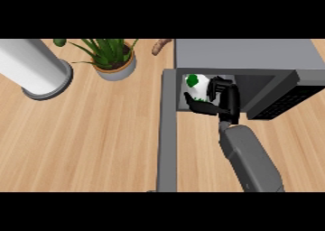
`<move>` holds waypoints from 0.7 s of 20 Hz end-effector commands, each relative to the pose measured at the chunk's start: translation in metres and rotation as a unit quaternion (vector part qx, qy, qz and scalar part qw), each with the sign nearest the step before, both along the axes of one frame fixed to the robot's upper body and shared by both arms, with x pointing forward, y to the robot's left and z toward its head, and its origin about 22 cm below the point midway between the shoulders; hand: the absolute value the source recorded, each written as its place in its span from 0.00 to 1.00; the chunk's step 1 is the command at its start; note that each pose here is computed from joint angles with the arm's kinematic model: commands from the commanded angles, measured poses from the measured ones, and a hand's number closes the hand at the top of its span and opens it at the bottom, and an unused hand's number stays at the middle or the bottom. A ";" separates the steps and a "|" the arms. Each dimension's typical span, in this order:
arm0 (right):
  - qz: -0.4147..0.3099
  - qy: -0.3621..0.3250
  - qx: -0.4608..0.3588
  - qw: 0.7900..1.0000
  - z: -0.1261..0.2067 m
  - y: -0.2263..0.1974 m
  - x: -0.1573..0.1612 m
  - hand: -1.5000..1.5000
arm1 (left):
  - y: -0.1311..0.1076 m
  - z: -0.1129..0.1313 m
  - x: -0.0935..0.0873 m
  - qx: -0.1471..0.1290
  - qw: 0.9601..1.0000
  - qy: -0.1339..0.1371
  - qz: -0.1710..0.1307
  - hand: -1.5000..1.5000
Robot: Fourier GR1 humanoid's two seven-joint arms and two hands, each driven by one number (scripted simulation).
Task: Pick up the milk, place it into the microwave and close the microwave
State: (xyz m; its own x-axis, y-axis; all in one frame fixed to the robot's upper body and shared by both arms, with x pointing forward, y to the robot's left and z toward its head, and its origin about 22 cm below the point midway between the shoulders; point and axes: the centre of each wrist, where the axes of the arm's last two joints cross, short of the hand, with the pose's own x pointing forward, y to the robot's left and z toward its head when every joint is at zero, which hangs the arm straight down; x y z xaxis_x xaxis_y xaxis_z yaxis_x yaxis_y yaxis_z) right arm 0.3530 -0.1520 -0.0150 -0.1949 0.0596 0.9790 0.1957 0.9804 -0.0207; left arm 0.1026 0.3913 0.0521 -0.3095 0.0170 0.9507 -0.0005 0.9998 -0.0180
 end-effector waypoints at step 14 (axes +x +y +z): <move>-0.032 -0.075 -0.119 0.990 -0.004 -0.016 0.054 1.00 | 0.002 -0.008 0.021 -0.005 1.000 0.017 -0.004 0.00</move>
